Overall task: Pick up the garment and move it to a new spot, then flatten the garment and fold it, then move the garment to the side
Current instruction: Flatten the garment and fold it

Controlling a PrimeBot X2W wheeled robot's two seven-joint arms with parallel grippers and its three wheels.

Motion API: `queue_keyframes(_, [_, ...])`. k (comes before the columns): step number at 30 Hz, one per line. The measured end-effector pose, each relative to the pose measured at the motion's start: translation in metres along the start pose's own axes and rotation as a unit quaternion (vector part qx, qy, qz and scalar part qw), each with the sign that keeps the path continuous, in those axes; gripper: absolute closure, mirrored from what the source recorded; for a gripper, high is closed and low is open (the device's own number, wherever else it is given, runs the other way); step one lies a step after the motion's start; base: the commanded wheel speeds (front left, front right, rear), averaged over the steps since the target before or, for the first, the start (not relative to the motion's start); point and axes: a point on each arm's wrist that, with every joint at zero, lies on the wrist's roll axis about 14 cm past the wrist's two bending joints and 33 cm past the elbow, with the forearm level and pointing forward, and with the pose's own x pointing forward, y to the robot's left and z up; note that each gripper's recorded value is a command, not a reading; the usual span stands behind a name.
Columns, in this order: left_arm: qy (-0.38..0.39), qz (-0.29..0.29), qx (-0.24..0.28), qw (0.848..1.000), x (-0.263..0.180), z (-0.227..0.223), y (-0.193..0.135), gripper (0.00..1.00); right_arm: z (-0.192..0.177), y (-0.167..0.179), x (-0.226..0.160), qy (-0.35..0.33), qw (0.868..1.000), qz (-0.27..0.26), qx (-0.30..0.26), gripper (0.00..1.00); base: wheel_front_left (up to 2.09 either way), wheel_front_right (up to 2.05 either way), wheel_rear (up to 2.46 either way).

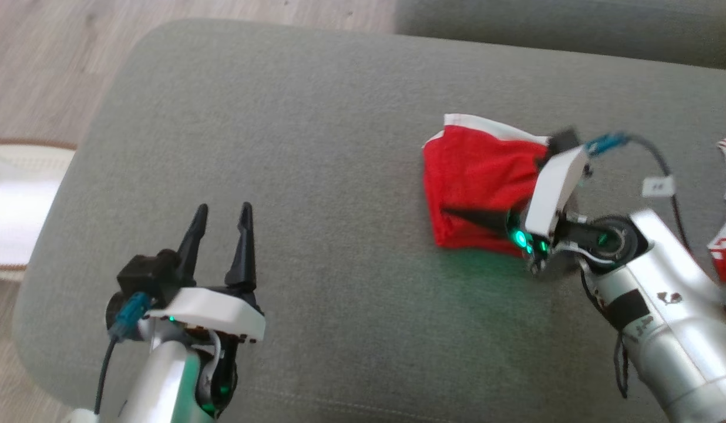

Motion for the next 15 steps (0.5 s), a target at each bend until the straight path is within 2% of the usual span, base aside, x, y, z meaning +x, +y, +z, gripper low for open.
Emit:
queue_keyframes(4, [-0.011,-0.013,0.001,1.0,0.003,0.007,-0.008,0.0,0.035,0.049,-0.027,-0.121,0.988,0.044,-0.085,1.0,0.0,0.0,0.0])
queue_keyframes(5, [-0.014,-0.018,0.001,1.0,0.004,0.009,-0.011,0.0,0.039,0.056,-0.035,-0.146,0.983,0.047,-0.102,0.75,0.0,0.0,0.0])
queue_keyframes(6, [-0.018,-0.023,0.003,1.0,0.006,0.011,-0.014,0.0,0.041,0.061,-0.044,-0.165,0.978,0.05,-0.114,0.62,0.0,0.0,0.0])
queue_keyframes(8, [-0.025,-0.031,0.005,0.999,0.008,0.015,-0.019,0.0,0.042,0.064,-0.06,-0.205,0.969,0.047,-0.133,0.13,0.0,0.0,0.0])
queue_keyframes(9, [-0.028,-0.035,0.005,0.999,0.01,0.017,-0.021,0.0,0.042,0.063,-0.068,-0.22,0.964,0.041,-0.142,0.06,0.0,0.0,0.0])
queue_keyframes(10, [-0.03,-0.04,0.006,0.999,0.011,0.018,-0.024,0.0,0.043,0.063,-0.077,-0.242,0.958,0.037,-0.151,0.0,0.0,0.0,0.0])
queue_keyframes(11, [-0.031,-0.045,0.006,0.998,0.012,0.019,-0.027,0.0,0.045,0.064,-0.088,-0.266,0.95,0.032,-0.16,0.0,0.0,0.0,0.0])
queue_keyframes(12, [-0.031,-0.045,0.006,0.998,0.012,0.019,-0.027,0.0,0.045,0.064,-0.088,-0.266,0.95,0.032,-0.16,0.0,0.0,0.0,0.0])
queue_keyframes(15, [-0.036,-0.062,0.005,0.997,0.016,0.022,-0.039,0.0,0.056,0.071,-0.122,-0.336,0.919,0.009,-0.205,0.0,0.0,0.0,0.0])
